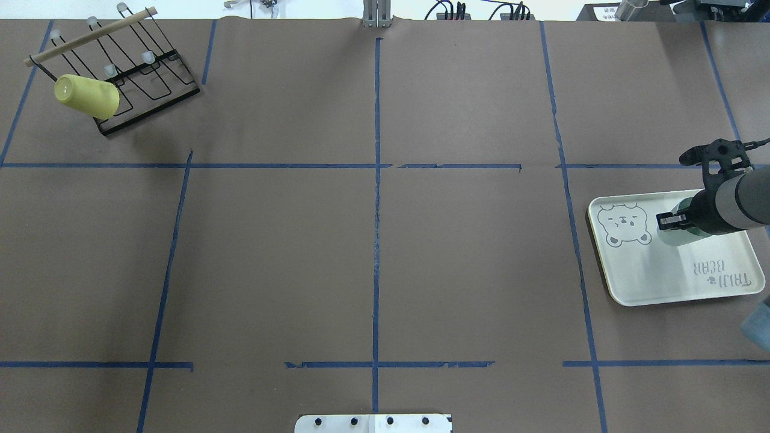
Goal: Left arm grabs green cup and hands to right arm on tray
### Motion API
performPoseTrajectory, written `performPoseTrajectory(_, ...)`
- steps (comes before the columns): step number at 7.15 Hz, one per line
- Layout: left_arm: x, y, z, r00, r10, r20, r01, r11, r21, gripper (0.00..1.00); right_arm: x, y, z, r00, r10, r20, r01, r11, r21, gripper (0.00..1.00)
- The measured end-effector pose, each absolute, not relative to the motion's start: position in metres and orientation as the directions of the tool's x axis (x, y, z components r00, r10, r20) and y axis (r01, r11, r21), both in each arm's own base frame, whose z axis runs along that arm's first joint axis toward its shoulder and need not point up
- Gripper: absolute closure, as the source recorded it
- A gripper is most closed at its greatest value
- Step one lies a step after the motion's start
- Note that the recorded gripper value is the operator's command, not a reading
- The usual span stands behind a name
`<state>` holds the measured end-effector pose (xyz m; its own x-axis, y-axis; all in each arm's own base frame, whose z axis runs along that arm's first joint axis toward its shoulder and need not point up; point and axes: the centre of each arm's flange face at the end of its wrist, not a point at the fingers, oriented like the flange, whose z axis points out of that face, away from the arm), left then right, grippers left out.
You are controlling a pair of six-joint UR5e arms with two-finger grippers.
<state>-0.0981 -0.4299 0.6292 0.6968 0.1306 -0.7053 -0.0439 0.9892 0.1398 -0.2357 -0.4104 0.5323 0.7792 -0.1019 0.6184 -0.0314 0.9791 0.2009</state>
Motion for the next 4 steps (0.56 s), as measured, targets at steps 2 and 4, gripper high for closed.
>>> performPoseTrajectory(2,-0.0981,-0.4303,0.6287,0.697,0.132,-0.705,-0.044,0.989,0.141,0.0,-0.243,-0.4085,0.546,0.768,-0.105,0.632,-0.028,0.98,0.197,0.0)
performPoseTrajectory(4,-0.0979,-0.4307,0.6283,0.696,0.133,-0.705,-0.045,0.989,0.142,0.0,-0.2417,-0.4065,0.5375,0.744,-0.113,0.659,-0.016,0.982,0.186,0.0)
